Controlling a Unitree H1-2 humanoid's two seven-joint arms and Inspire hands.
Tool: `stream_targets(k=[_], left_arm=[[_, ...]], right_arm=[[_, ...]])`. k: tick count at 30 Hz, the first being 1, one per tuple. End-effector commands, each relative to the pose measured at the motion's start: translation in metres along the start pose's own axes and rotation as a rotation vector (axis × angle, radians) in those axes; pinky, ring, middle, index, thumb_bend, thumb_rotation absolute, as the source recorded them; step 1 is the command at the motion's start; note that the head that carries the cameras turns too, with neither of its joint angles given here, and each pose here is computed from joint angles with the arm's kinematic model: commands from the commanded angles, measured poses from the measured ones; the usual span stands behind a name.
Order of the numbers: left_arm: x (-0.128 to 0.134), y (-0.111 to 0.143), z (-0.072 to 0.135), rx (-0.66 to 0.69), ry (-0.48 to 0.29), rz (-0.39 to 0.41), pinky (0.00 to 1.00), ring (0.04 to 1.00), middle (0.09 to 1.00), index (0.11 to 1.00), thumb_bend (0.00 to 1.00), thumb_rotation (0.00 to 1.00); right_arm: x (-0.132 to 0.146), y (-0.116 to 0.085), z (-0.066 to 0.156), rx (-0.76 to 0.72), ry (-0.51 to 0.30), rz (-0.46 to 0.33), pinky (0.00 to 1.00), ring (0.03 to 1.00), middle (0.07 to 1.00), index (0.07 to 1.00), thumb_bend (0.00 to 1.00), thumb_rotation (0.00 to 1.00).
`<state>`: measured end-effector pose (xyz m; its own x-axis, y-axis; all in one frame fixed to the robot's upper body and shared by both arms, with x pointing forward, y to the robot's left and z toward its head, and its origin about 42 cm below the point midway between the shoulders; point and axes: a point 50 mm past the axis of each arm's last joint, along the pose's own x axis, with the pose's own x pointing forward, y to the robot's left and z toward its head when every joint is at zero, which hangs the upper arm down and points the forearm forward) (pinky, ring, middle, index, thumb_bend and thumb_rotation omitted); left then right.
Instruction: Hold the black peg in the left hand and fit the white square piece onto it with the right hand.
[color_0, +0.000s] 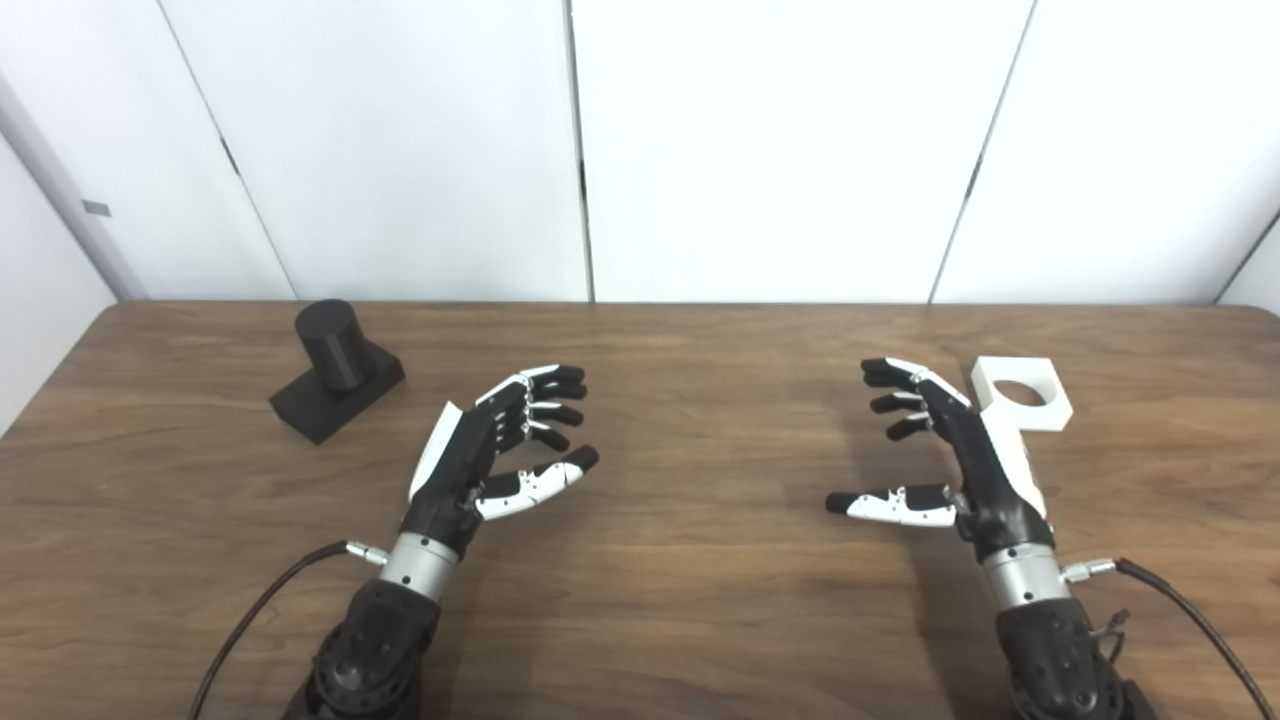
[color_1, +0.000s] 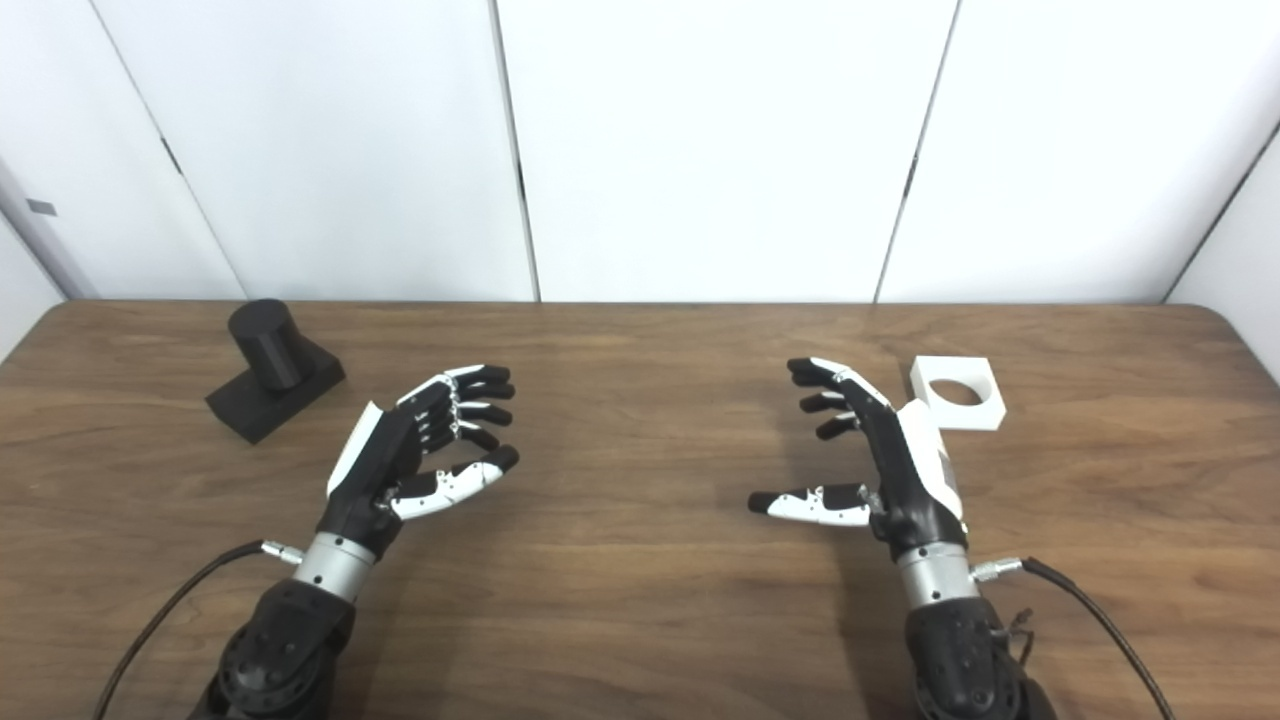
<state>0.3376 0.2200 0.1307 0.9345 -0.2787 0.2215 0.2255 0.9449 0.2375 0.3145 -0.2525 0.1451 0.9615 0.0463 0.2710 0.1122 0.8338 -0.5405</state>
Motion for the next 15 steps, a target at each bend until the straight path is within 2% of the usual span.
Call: stream_targets(k=[1, 10, 15], left_arm=[[0.012, 0.002, 0.011, -0.004, -0.082, 0.006, 0.57, 0.688, 0.753, 0.750, 0.61, 0.12], [0.012, -0.001, 0.008, -0.023, -0.080, -0.004, 0.59, 0.688, 0.743, 0.731, 0.60, 0.08], [0.013, -0.012, 0.006, -0.031, -0.065, -0.012, 0.59, 0.686, 0.746, 0.749, 0.63, 0.15]], right_arm=[[0.010, -0.008, 0.012, -0.001, -0.086, -0.038, 0.54, 0.684, 0.762, 0.770, 0.59, 0.00], [0.010, -0.009, 0.009, 0.005, -0.089, -0.038, 0.55, 0.686, 0.760, 0.768, 0.60, 0.00], [0.007, -0.017, 0.003, 0.013, -0.091, -0.036, 0.56, 0.691, 0.762, 0.764, 0.60, 0.00]])
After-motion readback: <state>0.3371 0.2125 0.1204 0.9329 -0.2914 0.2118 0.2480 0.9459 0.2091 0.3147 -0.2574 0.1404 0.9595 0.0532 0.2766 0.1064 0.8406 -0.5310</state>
